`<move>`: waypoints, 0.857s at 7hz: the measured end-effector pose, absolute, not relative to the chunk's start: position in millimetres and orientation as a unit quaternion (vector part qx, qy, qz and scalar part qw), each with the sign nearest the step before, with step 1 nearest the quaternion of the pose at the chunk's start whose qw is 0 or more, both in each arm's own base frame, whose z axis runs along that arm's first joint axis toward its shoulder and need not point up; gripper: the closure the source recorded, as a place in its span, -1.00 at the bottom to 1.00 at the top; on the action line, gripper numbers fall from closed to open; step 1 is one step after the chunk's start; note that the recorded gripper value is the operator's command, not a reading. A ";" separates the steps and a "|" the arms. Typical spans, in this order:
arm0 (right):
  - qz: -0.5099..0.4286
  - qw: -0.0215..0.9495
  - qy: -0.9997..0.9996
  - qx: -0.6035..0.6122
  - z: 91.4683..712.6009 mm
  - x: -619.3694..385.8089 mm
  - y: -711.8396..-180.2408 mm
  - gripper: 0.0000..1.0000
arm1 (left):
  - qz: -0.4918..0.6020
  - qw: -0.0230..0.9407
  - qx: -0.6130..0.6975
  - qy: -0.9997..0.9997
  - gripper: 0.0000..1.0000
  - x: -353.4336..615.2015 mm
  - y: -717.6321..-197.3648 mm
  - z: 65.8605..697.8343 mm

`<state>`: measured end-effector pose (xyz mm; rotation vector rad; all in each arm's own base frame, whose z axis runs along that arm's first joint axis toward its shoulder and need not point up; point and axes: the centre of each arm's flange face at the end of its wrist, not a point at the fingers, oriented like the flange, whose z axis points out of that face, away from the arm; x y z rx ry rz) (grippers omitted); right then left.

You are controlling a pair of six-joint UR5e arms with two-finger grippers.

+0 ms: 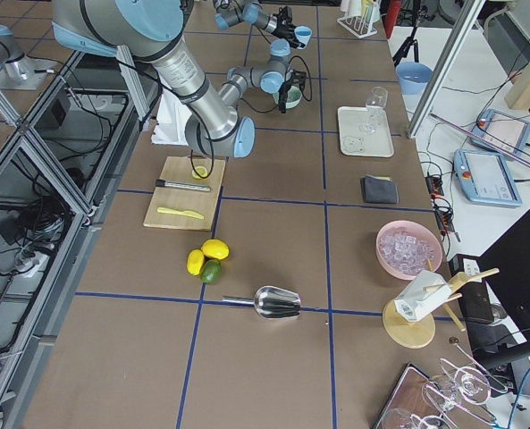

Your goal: Pour ice into bowl

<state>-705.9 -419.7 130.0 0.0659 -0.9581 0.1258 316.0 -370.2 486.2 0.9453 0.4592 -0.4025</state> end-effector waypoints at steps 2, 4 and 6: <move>0.059 0.885 -0.461 0.033 128.2 -706.6 -419.5 1.00 | -0.226 0.825 0.448 0.260 1.00 314.4 -370.2 519.5; 0.062 0.880 -0.469 0.038 117.3 -697.3 -429.9 1.00 | -0.246 0.805 0.451 0.296 1.00 308.8 -368.0 553.9; 0.065 0.873 -0.483 0.036 103.2 -676.5 -446.9 1.00 | -0.253 0.800 0.456 0.297 1.00 306.6 -368.0 563.0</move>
